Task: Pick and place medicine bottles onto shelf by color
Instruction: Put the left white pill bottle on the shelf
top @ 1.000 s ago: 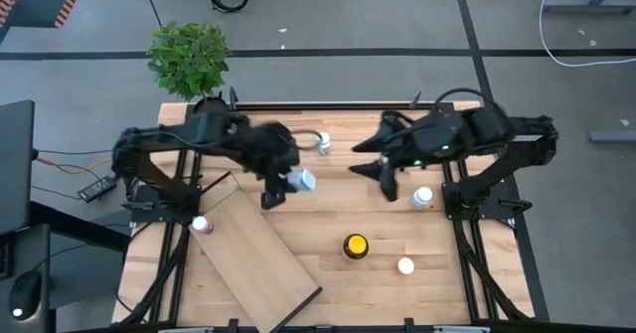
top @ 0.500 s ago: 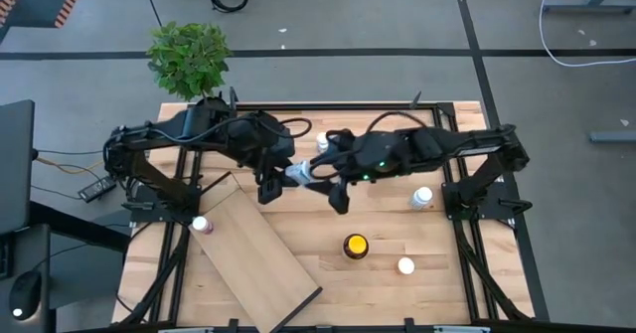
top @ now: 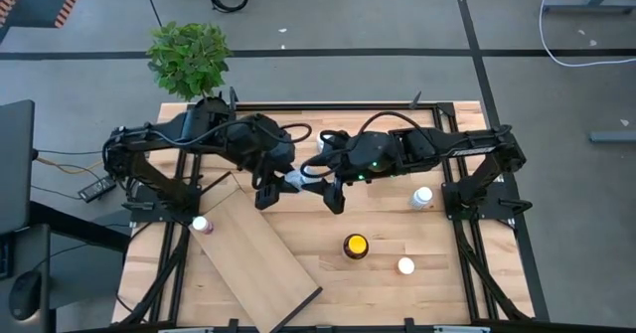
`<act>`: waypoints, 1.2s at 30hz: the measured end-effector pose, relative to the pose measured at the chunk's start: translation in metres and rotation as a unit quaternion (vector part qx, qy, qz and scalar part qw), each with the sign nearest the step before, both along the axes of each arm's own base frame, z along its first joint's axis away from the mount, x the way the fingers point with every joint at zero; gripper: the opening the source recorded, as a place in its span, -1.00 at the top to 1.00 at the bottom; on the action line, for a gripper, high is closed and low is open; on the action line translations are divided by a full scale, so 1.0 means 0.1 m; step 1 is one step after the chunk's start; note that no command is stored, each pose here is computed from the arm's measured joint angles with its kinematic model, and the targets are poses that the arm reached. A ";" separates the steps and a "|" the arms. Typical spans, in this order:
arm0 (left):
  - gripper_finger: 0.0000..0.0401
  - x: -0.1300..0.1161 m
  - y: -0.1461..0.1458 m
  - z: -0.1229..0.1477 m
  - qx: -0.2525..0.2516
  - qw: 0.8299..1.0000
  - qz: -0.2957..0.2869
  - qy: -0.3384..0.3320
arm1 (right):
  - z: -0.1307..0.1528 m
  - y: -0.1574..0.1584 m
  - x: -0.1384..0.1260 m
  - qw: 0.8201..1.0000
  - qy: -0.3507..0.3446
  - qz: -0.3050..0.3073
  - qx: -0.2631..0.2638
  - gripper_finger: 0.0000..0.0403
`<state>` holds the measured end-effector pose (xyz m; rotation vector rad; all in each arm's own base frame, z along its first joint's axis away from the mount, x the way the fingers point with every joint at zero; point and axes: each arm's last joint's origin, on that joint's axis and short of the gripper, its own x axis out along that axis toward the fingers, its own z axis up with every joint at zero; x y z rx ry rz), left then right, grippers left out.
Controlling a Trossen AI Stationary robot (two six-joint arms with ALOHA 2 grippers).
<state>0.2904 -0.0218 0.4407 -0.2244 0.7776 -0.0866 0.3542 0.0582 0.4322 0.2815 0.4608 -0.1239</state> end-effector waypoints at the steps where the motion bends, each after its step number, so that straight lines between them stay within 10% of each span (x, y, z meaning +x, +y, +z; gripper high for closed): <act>1: 0.06 0.00 0.00 0.00 0.000 1.000 -0.001 0.000 | 0.00 0.00 0.00 1.000 0.000 0.002 0.001 -0.49; 17: 0.08 0.03 -0.01 0.02 0.004 1.000 -0.009 -0.020 | 0.01 0.02 0.00 0.999 -0.003 0.022 0.028 0.09; 36: -0.25 -0.48 0.25 0.38 0.004 0.995 0.038 -0.090 | 0.24 -0.12 -0.17 0.997 -0.058 -0.046 0.030 0.11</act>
